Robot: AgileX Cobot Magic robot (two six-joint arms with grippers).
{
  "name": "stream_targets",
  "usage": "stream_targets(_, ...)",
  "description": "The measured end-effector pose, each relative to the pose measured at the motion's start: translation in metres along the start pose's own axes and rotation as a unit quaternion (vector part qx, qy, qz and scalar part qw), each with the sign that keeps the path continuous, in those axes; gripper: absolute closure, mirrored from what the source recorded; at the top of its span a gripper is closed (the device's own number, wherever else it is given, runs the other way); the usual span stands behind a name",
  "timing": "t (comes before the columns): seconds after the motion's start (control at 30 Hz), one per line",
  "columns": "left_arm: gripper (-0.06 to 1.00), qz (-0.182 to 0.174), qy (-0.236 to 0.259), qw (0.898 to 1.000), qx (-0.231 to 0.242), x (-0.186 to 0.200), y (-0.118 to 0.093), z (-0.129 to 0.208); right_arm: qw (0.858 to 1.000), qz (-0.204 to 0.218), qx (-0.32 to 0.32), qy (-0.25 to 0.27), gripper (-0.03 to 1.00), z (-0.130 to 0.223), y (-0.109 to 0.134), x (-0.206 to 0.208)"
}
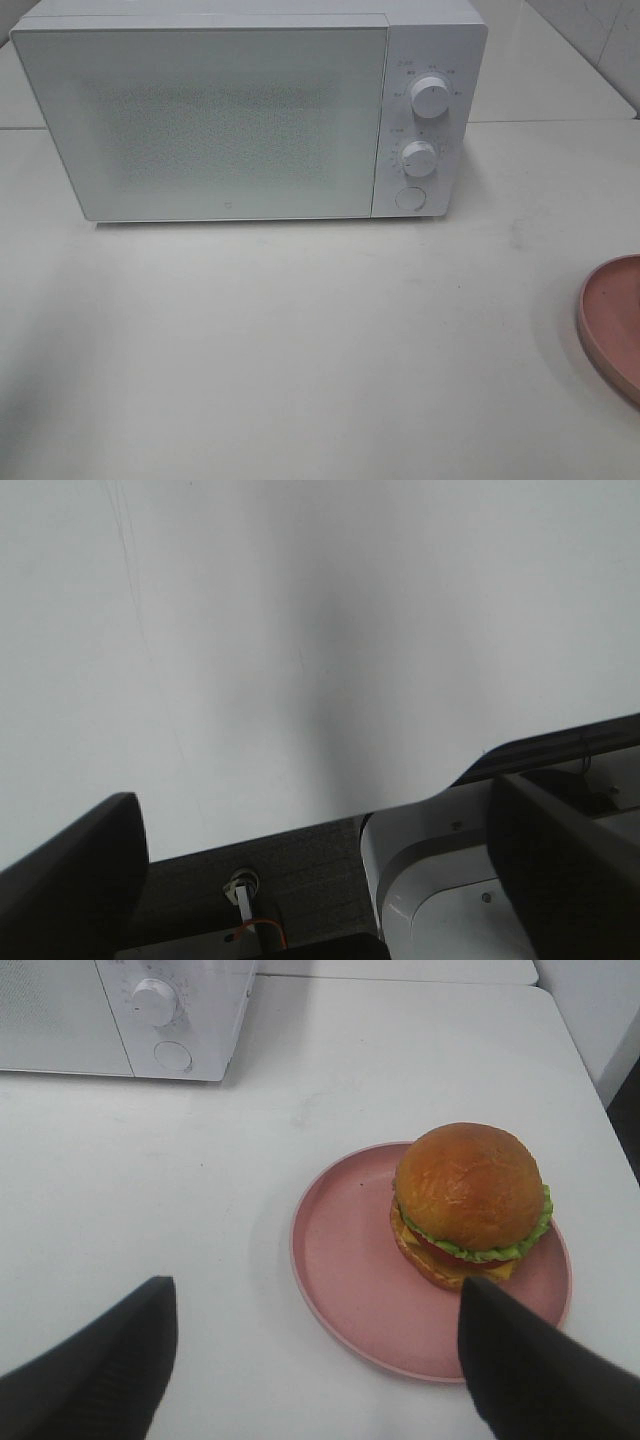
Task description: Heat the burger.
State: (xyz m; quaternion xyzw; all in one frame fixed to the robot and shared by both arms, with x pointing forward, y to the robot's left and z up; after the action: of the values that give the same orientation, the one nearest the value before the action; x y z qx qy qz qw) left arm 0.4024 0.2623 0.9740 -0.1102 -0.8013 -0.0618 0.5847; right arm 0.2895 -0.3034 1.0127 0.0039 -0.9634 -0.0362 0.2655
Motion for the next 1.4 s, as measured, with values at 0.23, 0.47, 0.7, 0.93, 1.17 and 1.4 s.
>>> stream_targets(0.23, 0.11, -0.002, -0.058, 0.998, -0.003, 0.015, -0.002, 0.031, 1.000, 0.000, 0.000, 0.000, 0.22, 0.000, 0.000, 0.000)
stream_targets(0.47, 0.11, -0.006, -0.157, 0.988, -0.006, 0.032, -0.004, 0.038, 1.000, 0.000, 0.000, 0.000, 0.22, 0.000, 0.000, 0.000)
stream_targets(0.7, 0.11, -0.009, -0.214, 0.977, -0.008, 0.040, -0.005, 0.056, 1.000, 0.000, 0.000, 0.000, 0.22, 0.000, 0.000, 0.000)
stream_targets(0.93, 0.11, 0.001, -0.282, 0.959, -0.007, 0.057, -0.010, 0.066, 1.000, 0.000, 0.000, 0.000, 0.22, 0.000, 0.000, 0.000)
stream_targets(1.17, 0.11, 0.022, -0.353, 0.935, 0.003, 0.073, -0.018, 0.078, 1.000, 0.000, 0.000, 0.000, 0.22, 0.000, 0.000, 0.000)
stream_targets(1.4, 0.11, -0.025, -0.398, 0.916, 0.052, 0.082, -0.011, 0.085, 1.000, 0.000, 0.000, 0.000, 0.22, 0.000, 0.000, 0.000)
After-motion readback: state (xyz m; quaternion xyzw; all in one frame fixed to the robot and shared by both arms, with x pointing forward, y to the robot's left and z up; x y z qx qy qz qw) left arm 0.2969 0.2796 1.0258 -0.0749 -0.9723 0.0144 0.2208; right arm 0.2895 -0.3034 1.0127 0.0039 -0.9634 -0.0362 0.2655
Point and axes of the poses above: a point on each arm's last joint axis where the gripper is mounted, x pointing back along that axis away from the gripper, y along the wrist's bending axis when the last joint is at zero, z = x × y, the point moved 7 cm from there along -x, pointing out along that axis toward the gripper, and after that the axes turned 2 degrees about -x, right-handed, at the moved point
